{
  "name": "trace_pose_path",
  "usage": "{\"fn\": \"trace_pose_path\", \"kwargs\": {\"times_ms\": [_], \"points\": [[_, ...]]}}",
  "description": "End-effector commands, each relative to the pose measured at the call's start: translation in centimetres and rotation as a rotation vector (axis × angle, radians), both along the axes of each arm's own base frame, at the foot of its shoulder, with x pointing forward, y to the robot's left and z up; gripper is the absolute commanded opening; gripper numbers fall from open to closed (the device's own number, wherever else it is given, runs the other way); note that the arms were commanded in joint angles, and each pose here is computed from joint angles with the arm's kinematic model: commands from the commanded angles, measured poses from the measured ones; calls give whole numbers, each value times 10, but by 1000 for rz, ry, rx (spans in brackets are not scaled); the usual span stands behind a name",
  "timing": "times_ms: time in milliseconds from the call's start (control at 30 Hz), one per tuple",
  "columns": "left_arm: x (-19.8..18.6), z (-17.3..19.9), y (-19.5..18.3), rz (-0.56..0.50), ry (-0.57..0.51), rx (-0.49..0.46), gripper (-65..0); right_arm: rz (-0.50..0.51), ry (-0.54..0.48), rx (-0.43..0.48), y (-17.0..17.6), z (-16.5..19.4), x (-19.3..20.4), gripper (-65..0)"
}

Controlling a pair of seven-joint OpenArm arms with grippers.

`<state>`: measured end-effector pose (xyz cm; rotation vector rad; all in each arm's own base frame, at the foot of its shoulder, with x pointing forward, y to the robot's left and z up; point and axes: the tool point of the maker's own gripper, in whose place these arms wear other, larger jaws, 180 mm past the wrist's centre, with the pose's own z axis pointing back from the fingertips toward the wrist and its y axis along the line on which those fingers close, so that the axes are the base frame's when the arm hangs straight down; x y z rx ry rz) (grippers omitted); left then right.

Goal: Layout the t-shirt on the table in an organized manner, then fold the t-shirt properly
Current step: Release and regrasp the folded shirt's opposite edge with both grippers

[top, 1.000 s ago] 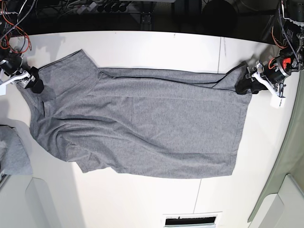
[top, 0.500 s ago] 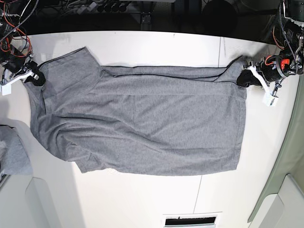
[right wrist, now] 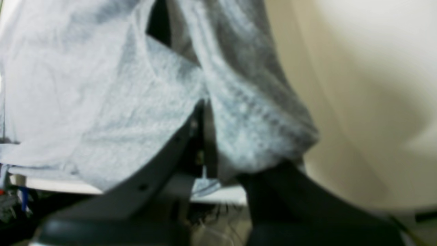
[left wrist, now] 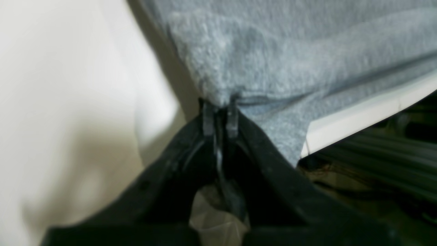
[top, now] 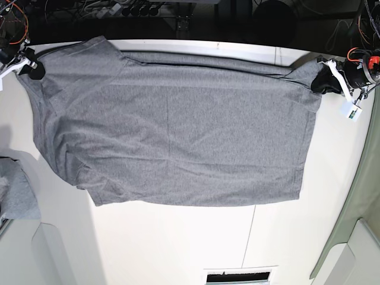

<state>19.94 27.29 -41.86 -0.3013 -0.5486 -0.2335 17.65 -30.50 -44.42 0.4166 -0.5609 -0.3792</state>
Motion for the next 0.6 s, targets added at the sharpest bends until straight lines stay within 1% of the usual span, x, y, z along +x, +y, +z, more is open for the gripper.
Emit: {"fn": "trace_pose_path", "kwargs": {"times_ms": [0, 100, 267, 300, 367, 400, 433, 467, 567], "points": [[9, 13, 6, -10, -42, 14, -650, -8, -52, -26, -12, 14, 8, -650], [1, 12, 3, -16, -31, 7, -650, -17, -53, -9, -11, 13, 3, -650], [6, 17, -2, -3, -56, -32, -649, -18, -54, -10, -11, 14, 2, -650], [7, 18, -2, 0, -66, -35, -596, -18, -58, -10, -11, 14, 4, -650], [10, 20, -2, 3, -81, -40, -488, -16, -64, -13, -11, 16, 7, -488], [10, 20, -3, 4, -84, -42, -445, -16, -69, -13, -11, 16, 9, -416], [10, 20, -3, 5, -84, -43, -415, -16, -76, -15, -12, 18, 12, -365], [11, 20, -3, 5, -85, -45, -399, -17, -84, -19, -13, 20, 15, -334], [12, 24, -5, -7, -92, -40, -395, -30, -125, -55, -22, 30, 29, -327]]}}
